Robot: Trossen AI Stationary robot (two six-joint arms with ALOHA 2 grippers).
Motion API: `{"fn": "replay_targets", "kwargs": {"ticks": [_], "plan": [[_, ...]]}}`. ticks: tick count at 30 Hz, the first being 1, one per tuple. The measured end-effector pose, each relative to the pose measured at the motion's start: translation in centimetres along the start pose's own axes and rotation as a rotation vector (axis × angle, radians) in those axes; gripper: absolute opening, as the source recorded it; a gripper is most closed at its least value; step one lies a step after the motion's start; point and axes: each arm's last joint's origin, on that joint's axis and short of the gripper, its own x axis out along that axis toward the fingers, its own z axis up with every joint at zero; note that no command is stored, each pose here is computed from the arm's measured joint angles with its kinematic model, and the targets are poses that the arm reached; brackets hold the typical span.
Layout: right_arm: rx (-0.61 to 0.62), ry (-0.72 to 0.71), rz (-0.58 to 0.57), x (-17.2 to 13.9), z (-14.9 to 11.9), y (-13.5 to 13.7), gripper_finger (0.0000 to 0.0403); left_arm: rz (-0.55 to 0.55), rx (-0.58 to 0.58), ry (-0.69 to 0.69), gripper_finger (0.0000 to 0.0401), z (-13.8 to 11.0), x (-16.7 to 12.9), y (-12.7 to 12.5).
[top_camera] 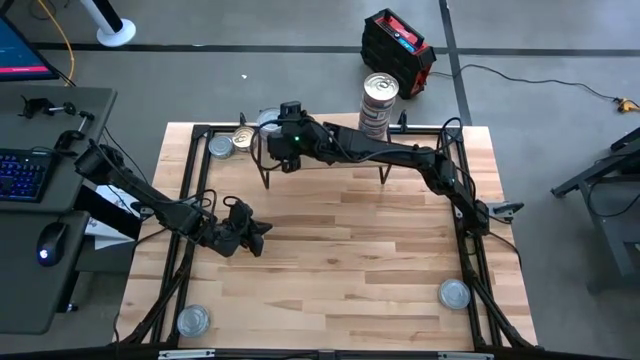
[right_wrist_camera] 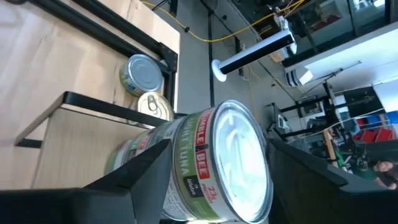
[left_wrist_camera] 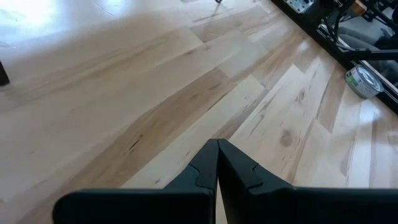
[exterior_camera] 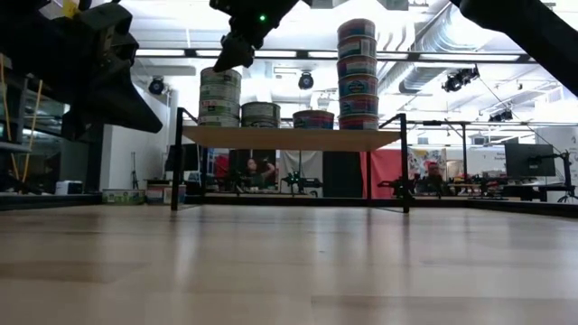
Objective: Stack canned seafood by type on shelf
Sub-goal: Move the green white tuna can closer to the center of the table
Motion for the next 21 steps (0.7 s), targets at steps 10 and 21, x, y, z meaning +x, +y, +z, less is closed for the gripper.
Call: {"fn": "replay_targets", "kwargs": {"ticks": [10, 21], "plan": [[0.075, -0.034, -0.009, -1.9, 1.0, -0.6, 0.0250, -0.157, 0.027, -0.147, 0.0000, 5.2, -2.5, -2.6], [0.393, -0.034, 0.155, -10.4, 1.7, -3.1, 0.0217, 0.160, 0.189, -0.371, 0.0000, 16.3, -10.9, 0.1]]}}
